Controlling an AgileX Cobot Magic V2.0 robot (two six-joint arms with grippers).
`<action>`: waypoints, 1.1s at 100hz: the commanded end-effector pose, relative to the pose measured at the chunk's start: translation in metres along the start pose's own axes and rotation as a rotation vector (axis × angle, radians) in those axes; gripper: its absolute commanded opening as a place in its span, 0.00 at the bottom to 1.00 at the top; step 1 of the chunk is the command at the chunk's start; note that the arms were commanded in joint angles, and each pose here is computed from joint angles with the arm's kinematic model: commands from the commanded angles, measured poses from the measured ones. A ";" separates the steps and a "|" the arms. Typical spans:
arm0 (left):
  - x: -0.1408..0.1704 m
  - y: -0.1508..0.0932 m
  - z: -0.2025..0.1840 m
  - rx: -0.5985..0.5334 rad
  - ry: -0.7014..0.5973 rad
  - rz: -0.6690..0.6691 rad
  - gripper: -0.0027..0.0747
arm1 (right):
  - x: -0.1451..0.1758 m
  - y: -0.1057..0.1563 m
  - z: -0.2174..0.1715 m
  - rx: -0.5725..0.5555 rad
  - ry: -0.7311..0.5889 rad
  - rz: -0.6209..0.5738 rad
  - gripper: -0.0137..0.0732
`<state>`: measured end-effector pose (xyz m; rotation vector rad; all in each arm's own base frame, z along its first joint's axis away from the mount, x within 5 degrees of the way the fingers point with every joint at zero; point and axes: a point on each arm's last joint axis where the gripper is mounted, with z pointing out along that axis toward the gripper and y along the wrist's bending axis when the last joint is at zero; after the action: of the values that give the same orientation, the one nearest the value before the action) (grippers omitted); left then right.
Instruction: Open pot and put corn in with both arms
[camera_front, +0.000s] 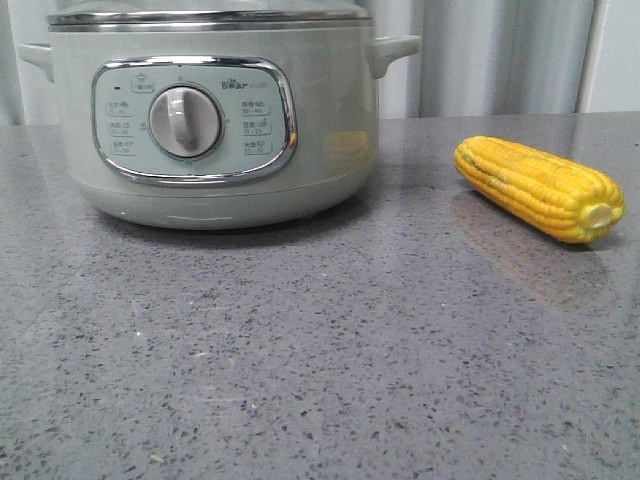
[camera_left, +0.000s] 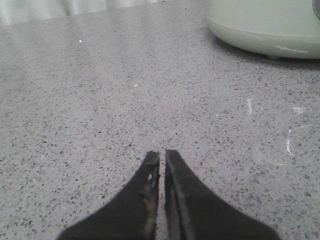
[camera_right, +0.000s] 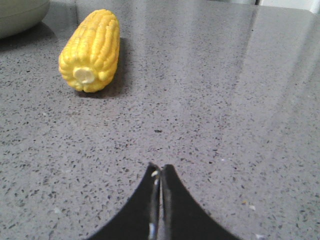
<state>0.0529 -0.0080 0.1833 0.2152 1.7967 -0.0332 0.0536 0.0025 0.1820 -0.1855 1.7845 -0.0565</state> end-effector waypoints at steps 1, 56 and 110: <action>-0.002 0.000 -0.002 -0.006 -0.063 -0.016 0.01 | 0.005 0.001 0.001 0.004 -0.004 -0.001 0.08; -0.002 0.000 -0.002 -0.006 -0.063 -0.016 0.01 | 0.006 0.001 0.001 0.004 -0.002 -0.001 0.08; -0.004 0.000 -0.002 -0.008 -0.076 -0.016 0.01 | -0.009 -0.001 0.000 0.029 -0.164 -0.067 0.08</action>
<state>0.0529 -0.0080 0.1833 0.2152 1.7967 -0.0332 0.0543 0.0018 0.1854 -0.2110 1.7432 -0.0945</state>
